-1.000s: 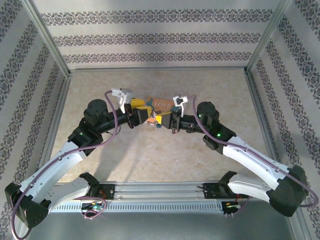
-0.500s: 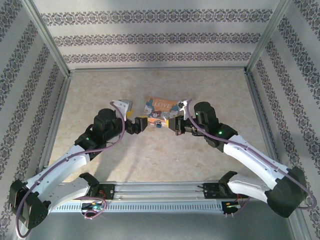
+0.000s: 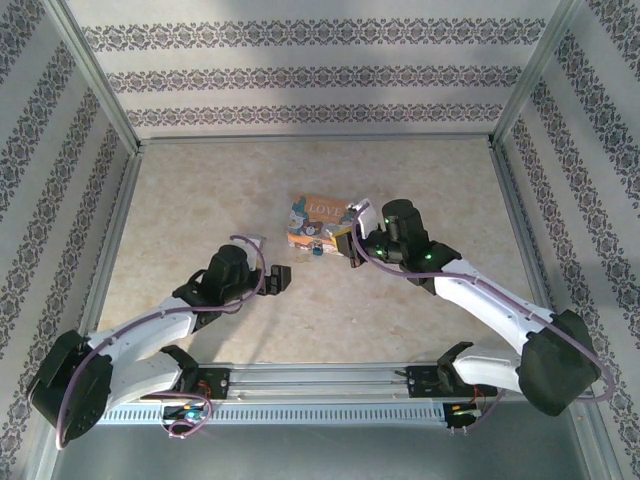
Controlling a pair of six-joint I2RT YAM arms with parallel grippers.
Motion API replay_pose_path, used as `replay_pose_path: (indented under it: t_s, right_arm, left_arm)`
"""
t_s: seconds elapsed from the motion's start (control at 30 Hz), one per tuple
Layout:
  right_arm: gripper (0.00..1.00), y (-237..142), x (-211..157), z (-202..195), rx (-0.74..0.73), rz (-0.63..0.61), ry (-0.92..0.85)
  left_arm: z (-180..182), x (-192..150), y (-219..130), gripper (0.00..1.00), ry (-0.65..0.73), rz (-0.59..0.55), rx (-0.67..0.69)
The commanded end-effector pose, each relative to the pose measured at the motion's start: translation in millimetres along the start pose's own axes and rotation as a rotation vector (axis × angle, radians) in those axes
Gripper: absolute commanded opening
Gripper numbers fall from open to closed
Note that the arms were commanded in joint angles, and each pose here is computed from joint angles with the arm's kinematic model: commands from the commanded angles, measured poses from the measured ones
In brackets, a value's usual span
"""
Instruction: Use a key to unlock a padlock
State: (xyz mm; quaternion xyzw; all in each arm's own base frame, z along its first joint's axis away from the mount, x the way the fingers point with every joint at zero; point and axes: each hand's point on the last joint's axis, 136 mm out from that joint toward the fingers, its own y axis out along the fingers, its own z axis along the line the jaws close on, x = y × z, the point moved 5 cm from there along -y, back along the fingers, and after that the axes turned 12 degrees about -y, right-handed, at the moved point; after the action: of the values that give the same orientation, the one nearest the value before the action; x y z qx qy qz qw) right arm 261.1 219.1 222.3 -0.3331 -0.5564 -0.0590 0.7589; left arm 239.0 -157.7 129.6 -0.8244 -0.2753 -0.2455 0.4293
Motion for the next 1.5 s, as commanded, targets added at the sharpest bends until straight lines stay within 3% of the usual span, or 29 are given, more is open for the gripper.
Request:
replay_pose_path:
  t_s: [0.0,0.43,0.83,1.07,1.47]
  right_arm:
    - [0.0,7,9,-13,-0.016,-0.056,-0.113]
    - [0.0,57,-2,-57,-0.012,-0.011,-0.086]
    - [0.0,103,-24,-79,0.024,0.046,0.018]
    - [0.0,112,-51,-80,0.028,0.109,0.09]
    - [0.0,109,-73,-56,0.043,0.133,0.139]
  left_arm:
    - [-5,4,9,0.94,-0.067,-0.017,-0.055]
    - [-8,-2,36,0.91,-0.103,0.079,-0.061]
    - [-4,-5,40,0.9,-0.119,0.09,-0.042]
    - [0,-4,43,0.9,-0.144,0.089,-0.048]
    - [-6,1,63,0.79,-0.122,0.144,-0.094]
